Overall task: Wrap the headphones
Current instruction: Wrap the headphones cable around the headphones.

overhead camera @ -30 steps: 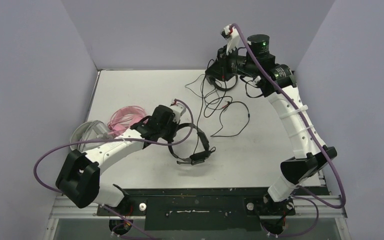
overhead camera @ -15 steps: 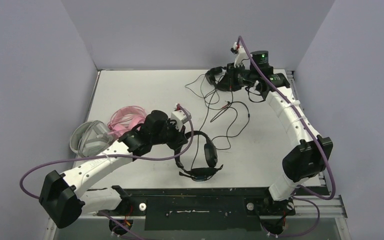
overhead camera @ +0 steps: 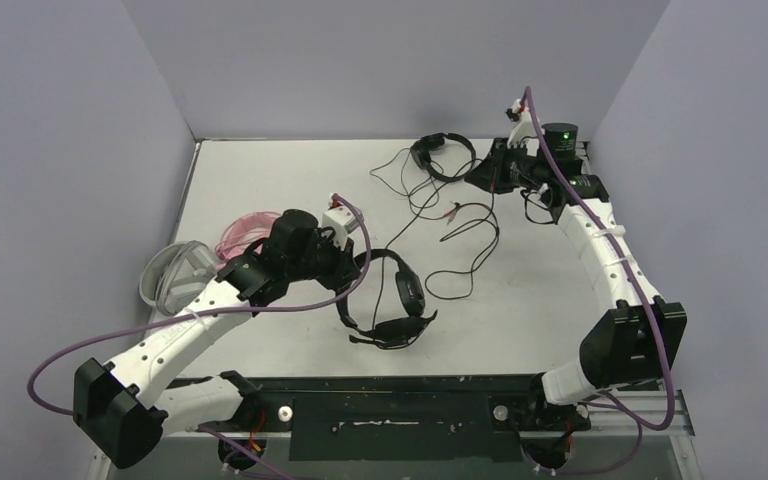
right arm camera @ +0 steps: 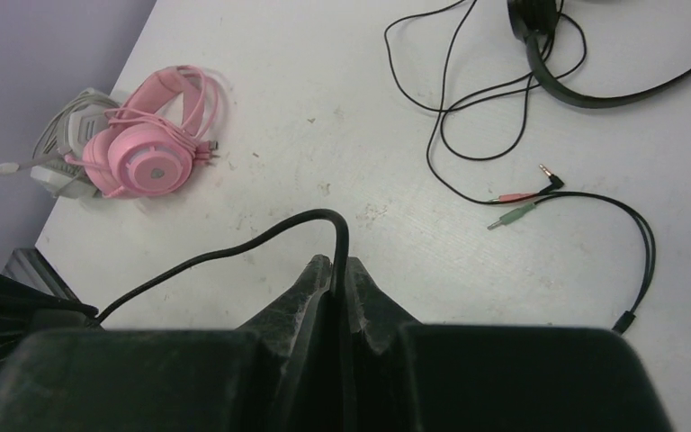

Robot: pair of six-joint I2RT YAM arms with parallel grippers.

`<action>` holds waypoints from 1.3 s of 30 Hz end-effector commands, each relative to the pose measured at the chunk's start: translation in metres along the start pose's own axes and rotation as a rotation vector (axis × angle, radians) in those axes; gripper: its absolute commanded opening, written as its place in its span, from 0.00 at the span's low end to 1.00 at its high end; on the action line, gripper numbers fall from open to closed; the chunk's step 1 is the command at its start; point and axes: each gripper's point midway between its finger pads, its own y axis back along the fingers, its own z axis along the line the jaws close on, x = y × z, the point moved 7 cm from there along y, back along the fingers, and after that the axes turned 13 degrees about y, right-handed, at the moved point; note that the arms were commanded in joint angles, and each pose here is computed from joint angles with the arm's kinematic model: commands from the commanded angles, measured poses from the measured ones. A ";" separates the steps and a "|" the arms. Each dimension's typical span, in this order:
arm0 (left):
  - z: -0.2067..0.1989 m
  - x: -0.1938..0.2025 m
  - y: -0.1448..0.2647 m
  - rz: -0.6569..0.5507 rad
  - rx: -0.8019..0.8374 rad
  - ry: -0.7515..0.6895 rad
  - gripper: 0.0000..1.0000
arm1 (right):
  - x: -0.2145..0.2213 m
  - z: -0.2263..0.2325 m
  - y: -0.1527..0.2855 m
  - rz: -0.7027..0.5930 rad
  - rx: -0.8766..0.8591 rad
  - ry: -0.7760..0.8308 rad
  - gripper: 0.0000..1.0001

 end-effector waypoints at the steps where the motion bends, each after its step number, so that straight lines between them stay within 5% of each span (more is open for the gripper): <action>1: -0.009 -0.022 0.019 -0.079 0.075 0.045 0.00 | -0.016 -0.004 0.014 -0.096 0.053 0.045 0.00; 16: -0.007 -0.062 0.053 -0.214 0.289 0.237 0.00 | 0.045 -0.006 -0.007 -0.048 -0.013 -0.057 0.00; 25: 0.005 -0.109 0.071 -0.235 0.238 0.484 0.00 | 0.094 0.050 -0.035 -0.030 -0.174 0.042 0.00; 33: 0.067 -0.134 0.080 -0.366 -0.033 0.699 0.00 | 0.131 0.117 -0.037 -0.113 -0.393 0.102 0.00; 39: 0.083 -0.143 0.068 -0.396 -0.072 0.755 0.00 | 0.148 0.176 -0.037 -0.144 -0.620 0.150 0.00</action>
